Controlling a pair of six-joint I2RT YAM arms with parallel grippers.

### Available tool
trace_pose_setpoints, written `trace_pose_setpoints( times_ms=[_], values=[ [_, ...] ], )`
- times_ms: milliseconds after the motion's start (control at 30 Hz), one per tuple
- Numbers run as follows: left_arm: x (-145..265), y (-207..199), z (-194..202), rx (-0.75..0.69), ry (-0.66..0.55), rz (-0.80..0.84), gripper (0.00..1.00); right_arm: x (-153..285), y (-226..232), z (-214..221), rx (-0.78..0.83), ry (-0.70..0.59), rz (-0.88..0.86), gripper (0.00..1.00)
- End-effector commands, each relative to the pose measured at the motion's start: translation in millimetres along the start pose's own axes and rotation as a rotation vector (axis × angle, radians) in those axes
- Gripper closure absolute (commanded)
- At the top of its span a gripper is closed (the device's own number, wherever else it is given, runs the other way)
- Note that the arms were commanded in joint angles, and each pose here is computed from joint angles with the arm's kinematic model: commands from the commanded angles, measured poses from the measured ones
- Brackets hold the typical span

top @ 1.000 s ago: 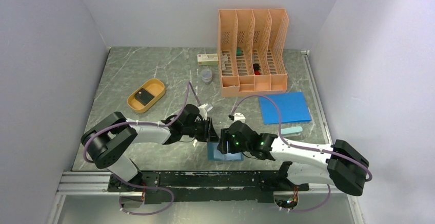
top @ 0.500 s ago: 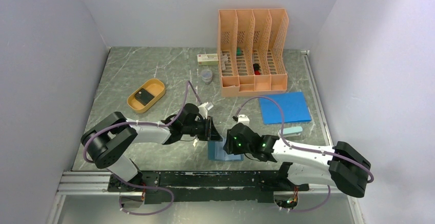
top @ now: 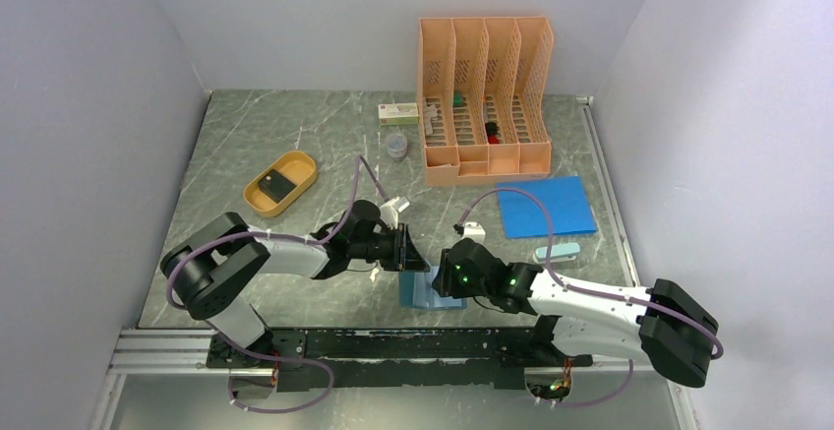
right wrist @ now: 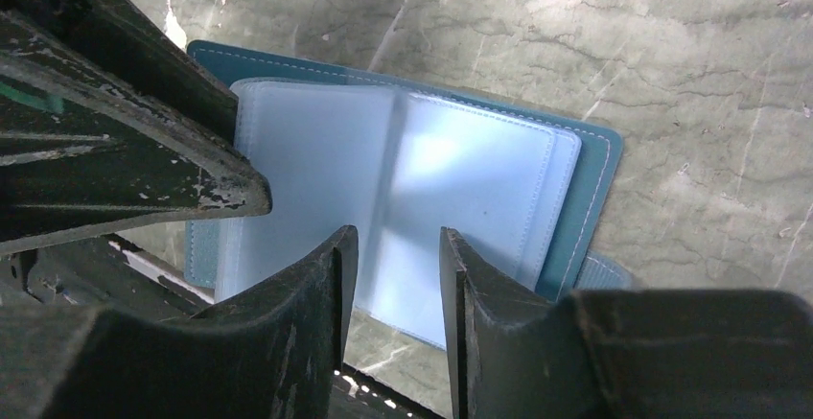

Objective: Put the credit cards into the card holder
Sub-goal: Open the card holder at the center of the board.

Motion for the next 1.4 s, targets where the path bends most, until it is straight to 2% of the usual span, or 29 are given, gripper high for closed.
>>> trace_pose_setpoints(
  times_ms=[0,233,533,800,1367],
  values=[
    [-2.0,1.5,0.3,-0.007,0.001,0.037,0.75,0.1,-0.4,-1.0,-0.020,-0.017,-0.013,0.59],
    [-5.7,8.3,3.4,-0.001,0.014,0.016,0.78,0.6,2.4,-2.5,-0.025,-0.021,-0.036,0.58],
    [-8.1,13.0,3.6,0.006,0.014,-0.032,0.95,6.6,1.1,-3.2,-0.018,-0.039,-0.061,0.55],
    [-7.5,11.1,2.3,0.017,0.000,-0.033,0.95,17.0,12.8,-8.2,0.021,-0.057,-0.208,0.38],
    [-6.7,10.0,2.4,0.022,-0.002,-0.037,0.95,4.2,26.0,-12.3,0.047,-0.014,-0.163,0.23]
  ],
)
Point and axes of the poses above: each gripper's point midway between its finger pads, its own x axis back along the fingers, its own y axis along the line the jaws close on, z = x × y, the point moved 10 cm from there along x, back along the fingers, and after that the axes turned 5 degrees about -x, right-handed, at the moved point
